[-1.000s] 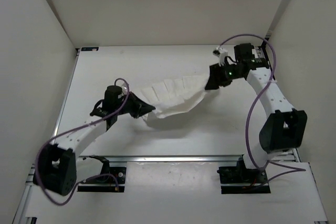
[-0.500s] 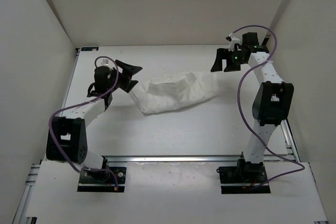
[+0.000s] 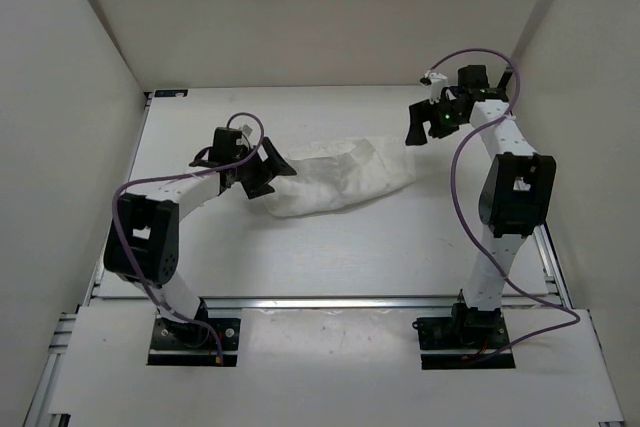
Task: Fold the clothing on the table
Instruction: Fold the skirt
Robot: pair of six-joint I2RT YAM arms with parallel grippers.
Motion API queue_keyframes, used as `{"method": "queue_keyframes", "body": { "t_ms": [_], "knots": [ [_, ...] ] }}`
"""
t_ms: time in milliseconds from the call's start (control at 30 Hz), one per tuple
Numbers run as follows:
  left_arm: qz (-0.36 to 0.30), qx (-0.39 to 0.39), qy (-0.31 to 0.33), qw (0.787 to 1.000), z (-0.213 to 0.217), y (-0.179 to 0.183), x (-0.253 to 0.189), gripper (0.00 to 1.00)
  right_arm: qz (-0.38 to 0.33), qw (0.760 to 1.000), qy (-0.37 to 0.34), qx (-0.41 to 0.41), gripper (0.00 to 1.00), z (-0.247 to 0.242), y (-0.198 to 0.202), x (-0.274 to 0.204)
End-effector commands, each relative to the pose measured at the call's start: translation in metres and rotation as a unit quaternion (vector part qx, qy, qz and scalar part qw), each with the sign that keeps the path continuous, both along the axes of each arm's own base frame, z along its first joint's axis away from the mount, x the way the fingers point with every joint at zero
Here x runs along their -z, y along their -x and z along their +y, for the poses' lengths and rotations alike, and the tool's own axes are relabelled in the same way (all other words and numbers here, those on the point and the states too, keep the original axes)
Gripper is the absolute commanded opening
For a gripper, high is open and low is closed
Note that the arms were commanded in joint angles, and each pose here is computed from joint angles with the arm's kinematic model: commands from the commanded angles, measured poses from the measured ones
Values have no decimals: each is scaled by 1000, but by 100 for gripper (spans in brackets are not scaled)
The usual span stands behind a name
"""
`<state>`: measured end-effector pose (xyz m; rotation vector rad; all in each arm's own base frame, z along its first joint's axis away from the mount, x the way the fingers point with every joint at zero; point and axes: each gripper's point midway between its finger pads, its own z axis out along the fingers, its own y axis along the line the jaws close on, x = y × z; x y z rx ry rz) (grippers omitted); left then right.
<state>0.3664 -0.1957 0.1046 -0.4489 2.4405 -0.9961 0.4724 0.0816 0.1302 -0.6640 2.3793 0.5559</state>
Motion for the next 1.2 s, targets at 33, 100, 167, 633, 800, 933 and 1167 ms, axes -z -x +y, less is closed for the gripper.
{"method": "queue_keyframes", "body": {
  "t_ms": [33, 100, 167, 633, 800, 933, 1167],
  "knots": [
    [10, 44, -46, 998, 1, 7, 20, 99, -38, 996, -30, -72, 97, 14, -5, 17],
    [13, 40, -50, 998, 3, 6, 27, 98, -44, 995, -44, -83, 100, 23, -7, 21],
    [10, 38, -44, 998, 0, 2, 28, 98, -57, 991, -69, -96, 99, 35, -11, 19],
    [-9, 24, -86, 996, 0, -65, 32, 98, 19, 979, -158, -125, 99, 99, -81, 37],
    [-23, 32, -79, 996, -5, -57, 29, 99, 45, 975, -162, -145, 98, 98, -56, 43],
    [-35, 45, -78, 995, -4, -43, 35, 98, 41, 972, -181, -147, 99, 91, -57, 37],
    [-83, 36, -63, 994, 7, -40, 27, 99, 53, 959, -230, -155, 99, 82, -52, 21]
  ]
}}
